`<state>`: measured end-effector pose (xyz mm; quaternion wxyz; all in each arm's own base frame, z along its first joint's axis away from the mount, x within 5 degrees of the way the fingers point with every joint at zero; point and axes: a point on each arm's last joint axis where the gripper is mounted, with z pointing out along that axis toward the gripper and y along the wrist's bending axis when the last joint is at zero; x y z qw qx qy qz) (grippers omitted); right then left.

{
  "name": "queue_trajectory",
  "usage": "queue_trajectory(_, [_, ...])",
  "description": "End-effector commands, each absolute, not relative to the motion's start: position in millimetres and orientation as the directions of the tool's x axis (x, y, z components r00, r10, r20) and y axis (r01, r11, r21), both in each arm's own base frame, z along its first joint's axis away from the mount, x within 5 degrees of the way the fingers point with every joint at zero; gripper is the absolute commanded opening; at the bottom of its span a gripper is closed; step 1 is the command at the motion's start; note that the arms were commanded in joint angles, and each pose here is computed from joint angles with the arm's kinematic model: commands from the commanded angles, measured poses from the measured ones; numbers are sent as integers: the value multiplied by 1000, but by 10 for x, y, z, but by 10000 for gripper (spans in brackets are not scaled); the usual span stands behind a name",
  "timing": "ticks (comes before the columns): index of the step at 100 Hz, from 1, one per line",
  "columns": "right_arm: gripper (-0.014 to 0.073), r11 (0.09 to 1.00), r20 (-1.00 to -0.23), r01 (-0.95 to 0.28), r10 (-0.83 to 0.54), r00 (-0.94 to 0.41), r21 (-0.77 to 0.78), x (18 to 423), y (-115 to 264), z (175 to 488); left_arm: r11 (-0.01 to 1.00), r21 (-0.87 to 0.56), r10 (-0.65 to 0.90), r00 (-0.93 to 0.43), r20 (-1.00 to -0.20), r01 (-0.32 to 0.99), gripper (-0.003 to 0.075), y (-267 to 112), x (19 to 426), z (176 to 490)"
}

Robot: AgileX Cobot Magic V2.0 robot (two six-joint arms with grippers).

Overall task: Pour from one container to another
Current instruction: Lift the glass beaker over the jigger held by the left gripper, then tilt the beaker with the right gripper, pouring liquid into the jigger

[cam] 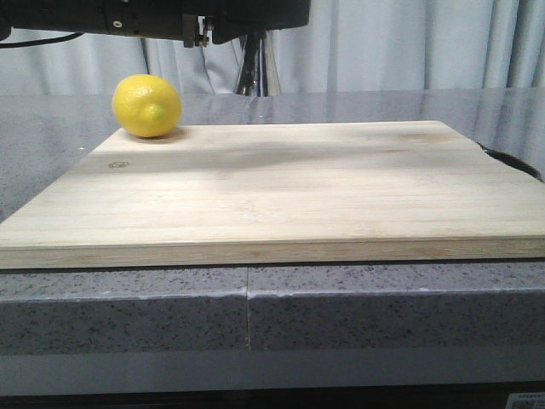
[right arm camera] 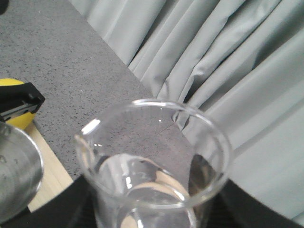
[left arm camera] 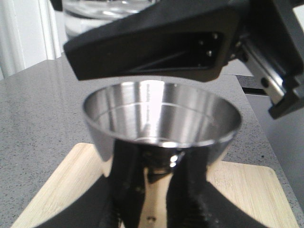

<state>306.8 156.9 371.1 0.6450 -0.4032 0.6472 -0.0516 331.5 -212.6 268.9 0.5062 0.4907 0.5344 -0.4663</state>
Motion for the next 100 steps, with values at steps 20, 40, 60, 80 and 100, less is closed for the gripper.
queue_trajectory(20, [294,589,-694,-368,-637,336,-719,2976,1568,4013,29,39,-110,42,-993,999,205,-2127,3186,3105])
queue_trajectory(40, [294,545,-646,-348,-671,366,-763,2972,1575,4015,29,39,-110,42,-993,999,205,-2127,3186,3105])
queue_trajectory(60, [294,501,-604,-339,-690,399,-796,2952,1622,4011,29,39,-110,42,-993,999,205,-2127,3186,3105])
queue_trajectory(80, [294,476,-581,-335,-699,417,-813,2932,1658,4009,29,39,-110,42,-993,999,205,-2127,3186,3105])
queue_trajectory(100, [294,472,-576,-332,-706,411,-816,2943,1662,4022,29,39,-110,42,-993,999,205,-2127,3186,3105])
